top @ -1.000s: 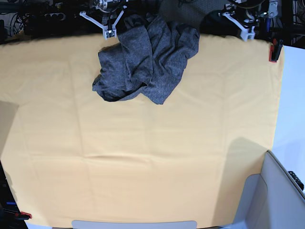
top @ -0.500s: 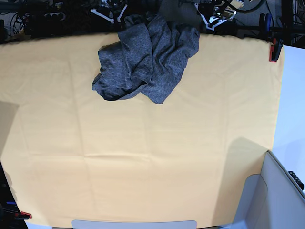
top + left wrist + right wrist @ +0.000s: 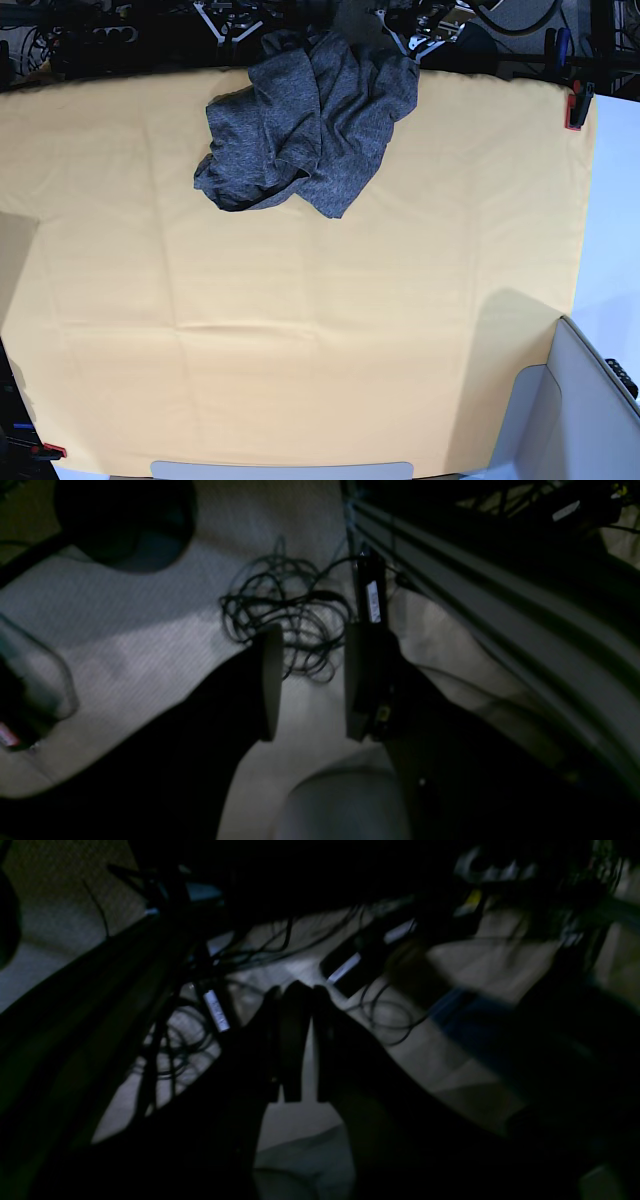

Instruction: Fold the T-shirt properly

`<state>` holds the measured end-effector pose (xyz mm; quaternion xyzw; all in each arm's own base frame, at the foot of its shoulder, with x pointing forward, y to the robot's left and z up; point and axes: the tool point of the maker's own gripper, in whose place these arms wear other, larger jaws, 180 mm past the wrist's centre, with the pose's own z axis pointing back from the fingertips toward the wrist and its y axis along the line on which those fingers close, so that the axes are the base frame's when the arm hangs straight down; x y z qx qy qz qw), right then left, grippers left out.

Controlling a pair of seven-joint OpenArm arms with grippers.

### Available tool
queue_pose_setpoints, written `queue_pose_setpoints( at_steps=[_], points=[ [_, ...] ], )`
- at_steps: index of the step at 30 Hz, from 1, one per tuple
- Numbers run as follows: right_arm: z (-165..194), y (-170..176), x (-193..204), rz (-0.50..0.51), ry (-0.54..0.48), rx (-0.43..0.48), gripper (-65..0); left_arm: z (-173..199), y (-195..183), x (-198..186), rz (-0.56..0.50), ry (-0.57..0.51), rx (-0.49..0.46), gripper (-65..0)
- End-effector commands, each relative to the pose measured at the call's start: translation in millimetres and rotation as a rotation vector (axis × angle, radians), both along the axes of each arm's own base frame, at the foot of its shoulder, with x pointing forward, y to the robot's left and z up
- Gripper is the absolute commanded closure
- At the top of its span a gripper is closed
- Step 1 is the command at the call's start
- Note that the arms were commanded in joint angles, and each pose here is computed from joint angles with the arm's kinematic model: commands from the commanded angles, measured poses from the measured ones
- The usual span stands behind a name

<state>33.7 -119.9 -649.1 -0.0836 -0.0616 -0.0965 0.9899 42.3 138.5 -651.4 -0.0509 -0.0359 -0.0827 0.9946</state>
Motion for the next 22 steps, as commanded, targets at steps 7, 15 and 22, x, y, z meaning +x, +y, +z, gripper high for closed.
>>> queue_pose_setpoints(
  at_steps=[7,15,22],
  points=[
    [0.6,3.0,4.5,-0.028,-0.015,0.008,-3.0,-1.0,1.0,11.3,-0.069,-0.186,-0.007,-19.9],
    [1.0,20.6,4.5,-0.034,-0.014,0.036,-3.0,-1.1,-18.4,2.7,-0.201,-0.186,-0.043,-19.9],
    [3.2,33.3,13.8,-0.032,-0.062,0.048,-3.0,-0.9,-45.0,-3.4,-0.259,-0.181,-0.087,-19.9]
  ],
)
